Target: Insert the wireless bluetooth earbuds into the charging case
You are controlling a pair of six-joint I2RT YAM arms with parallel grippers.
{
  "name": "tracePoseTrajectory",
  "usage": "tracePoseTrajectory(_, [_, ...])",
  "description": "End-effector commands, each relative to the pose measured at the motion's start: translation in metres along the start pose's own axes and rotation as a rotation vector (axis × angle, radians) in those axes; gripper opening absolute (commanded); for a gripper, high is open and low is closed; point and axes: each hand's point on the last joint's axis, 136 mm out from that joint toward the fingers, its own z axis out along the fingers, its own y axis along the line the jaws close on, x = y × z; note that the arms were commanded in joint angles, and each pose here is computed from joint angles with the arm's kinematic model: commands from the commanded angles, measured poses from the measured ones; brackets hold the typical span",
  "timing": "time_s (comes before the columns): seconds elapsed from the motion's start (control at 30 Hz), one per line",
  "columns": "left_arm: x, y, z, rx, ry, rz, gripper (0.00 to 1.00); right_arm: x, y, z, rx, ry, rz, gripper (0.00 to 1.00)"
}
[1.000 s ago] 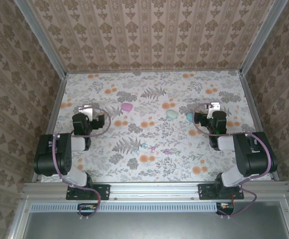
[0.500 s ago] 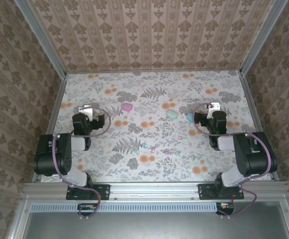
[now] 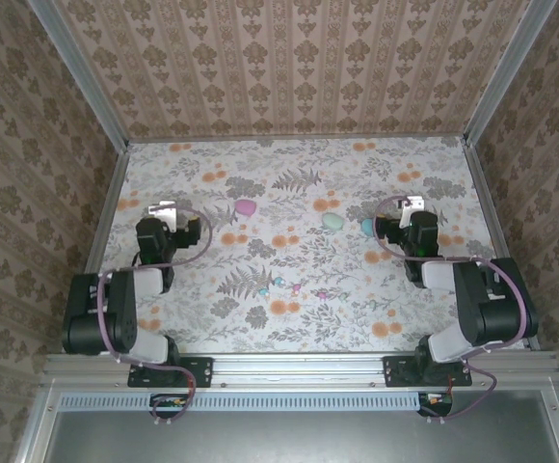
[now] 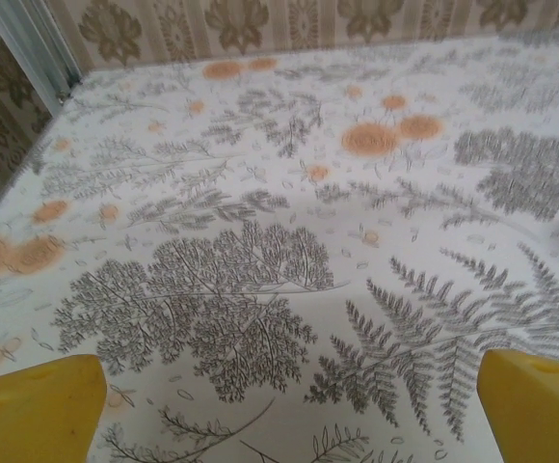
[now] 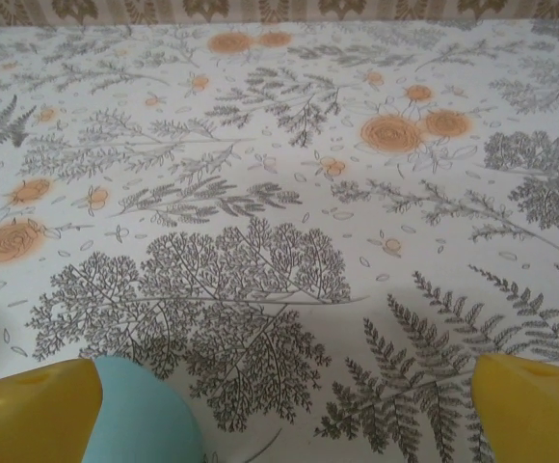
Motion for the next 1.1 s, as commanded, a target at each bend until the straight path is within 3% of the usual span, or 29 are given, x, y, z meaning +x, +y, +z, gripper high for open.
tracePoseTrajectory(0.0, [-0.015,0.020,-0.012,-0.083,0.048,-0.108,1.00,-0.027,0.005,-0.007,-0.016,0.145,0.057,1.00])
tracePoseTrajectory(0.07, [-0.021,0.034,-0.022,-0.163,0.097,-0.179,1.00,-0.028,0.007,-0.008,-0.010,0.246,0.132,1.00])
tracePoseTrajectory(0.17, [-0.025,0.052,-0.040,-0.282,0.172,-0.326,1.00,-0.032,0.035,-0.012,-0.157,0.332,0.192,0.99])
tracePoseTrajectory(0.27, [-0.043,0.028,-0.040,-0.093,0.187,-0.349,1.00,-0.041,0.071,-0.019,-0.358,0.366,0.263,0.91])
tracePoseTrajectory(0.37, [-0.058,-0.004,-0.038,0.104,0.189,-0.370,1.00,-0.043,0.094,-0.023,-0.471,0.429,0.308,0.84])
tracePoseTrajectory(0.53, [-0.062,-0.038,-0.035,0.268,0.225,-0.426,1.00,-0.033,0.114,-0.016,-0.496,0.553,0.275,0.73])
tracePoseTrajectory(0.73, [-0.061,-0.074,-0.033,0.358,0.263,-0.387,1.00,-0.011,0.073,0.006,-0.202,0.650,0.218,0.72])
tracePoseTrajectory(0.87, [-0.061,-0.090,-0.033,0.393,0.270,-0.368,1.00,-0.001,0.068,0.011,-0.209,0.692,0.177,0.76])
tracePoseTrajectory(1.07, [-0.062,-0.112,-0.031,0.439,0.286,-0.311,1.00,0.023,0.071,0.031,-0.266,0.820,0.149,0.75])
